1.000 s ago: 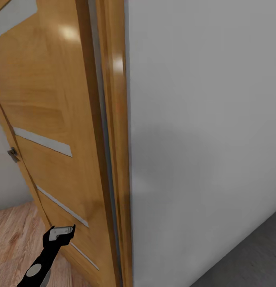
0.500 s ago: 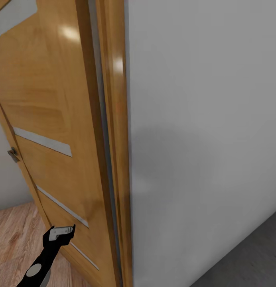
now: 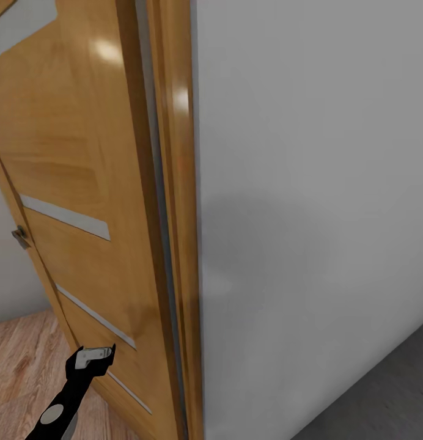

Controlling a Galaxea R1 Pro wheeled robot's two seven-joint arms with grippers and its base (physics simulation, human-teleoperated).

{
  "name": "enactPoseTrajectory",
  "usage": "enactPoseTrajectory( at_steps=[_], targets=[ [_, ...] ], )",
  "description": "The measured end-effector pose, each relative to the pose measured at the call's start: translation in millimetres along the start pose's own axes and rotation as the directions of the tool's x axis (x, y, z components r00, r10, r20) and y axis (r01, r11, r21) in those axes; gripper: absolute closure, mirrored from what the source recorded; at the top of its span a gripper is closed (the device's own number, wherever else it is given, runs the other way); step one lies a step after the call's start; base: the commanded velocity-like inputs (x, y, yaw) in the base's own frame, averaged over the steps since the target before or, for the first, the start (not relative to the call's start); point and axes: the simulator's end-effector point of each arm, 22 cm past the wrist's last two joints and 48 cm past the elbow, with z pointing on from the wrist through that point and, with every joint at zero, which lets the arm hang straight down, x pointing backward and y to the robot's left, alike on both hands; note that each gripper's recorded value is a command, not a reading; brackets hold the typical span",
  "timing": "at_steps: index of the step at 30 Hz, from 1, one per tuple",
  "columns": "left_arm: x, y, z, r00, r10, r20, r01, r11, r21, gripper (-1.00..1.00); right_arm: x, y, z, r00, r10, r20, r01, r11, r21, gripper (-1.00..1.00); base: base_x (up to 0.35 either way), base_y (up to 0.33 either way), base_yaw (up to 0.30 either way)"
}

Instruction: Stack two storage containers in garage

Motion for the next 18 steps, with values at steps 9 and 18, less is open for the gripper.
enactPoseTrajectory(
  at_steps=[9, 18],
  targets=[
    [0.0, 0.0, 0.0, 1.0, 0.0, 0.0, 0.0, 1.0, 0.0, -1.0, 0.0, 0.6, 0.1, 1.0, 0.0, 0.0, 0.0, 1.0, -0.001, -1.0, 0.0, 0.0, 0.0],
    [0.1, 0.0, 0.0, 1.0, -0.001, 0.0, 0.001, 1.0, -0.001, -1.0, 0.0, 0.6, 0.1, 1.0, 0.0, 0.0, 0.0, 1.0, -0.001, -1.0, 0.0, 0.0, 0.0]
  ],
)
